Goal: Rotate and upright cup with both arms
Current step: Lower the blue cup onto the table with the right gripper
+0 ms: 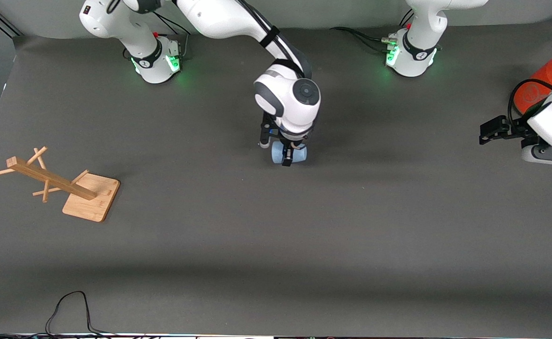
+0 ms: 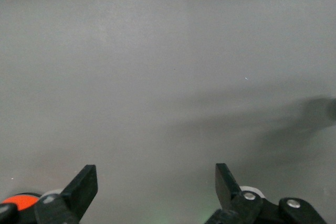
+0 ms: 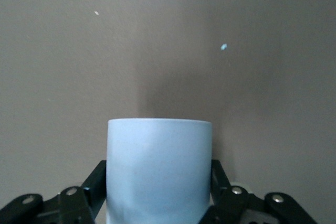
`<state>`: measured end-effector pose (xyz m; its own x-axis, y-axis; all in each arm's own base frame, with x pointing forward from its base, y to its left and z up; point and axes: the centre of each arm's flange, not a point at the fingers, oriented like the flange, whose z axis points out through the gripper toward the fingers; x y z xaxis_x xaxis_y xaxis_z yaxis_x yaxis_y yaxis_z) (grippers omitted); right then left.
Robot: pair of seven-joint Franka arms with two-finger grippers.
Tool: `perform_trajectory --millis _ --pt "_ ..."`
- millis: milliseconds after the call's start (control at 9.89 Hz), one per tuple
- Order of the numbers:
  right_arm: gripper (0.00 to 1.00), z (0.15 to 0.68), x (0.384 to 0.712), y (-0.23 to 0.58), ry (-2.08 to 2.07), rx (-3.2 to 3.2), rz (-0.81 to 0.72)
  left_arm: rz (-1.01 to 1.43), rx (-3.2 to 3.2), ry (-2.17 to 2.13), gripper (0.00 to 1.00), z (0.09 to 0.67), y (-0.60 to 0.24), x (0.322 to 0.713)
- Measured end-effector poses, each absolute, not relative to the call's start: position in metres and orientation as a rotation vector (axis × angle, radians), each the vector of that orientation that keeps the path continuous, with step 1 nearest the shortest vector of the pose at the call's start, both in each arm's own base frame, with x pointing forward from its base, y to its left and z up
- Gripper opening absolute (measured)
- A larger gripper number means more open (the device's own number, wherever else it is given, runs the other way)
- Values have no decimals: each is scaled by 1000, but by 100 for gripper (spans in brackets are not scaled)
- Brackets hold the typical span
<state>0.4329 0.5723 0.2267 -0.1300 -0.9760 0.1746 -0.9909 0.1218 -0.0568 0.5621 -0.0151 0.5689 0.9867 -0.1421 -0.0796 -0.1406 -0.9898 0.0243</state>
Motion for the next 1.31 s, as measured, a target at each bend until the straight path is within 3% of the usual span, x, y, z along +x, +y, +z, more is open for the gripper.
perform_trajectory --millis 607,809,1315 --pt "81 192 432 589 -2300 1984 274 -127 3075 -214 100 567 -19 563" --pt "100 184 431 587 -2291 1978 281 -129 3075 -214 100 567 -19 563" --pt "100 192 434 592 -2304 1994 277 -133 3074 -212 100 565 -19 564"
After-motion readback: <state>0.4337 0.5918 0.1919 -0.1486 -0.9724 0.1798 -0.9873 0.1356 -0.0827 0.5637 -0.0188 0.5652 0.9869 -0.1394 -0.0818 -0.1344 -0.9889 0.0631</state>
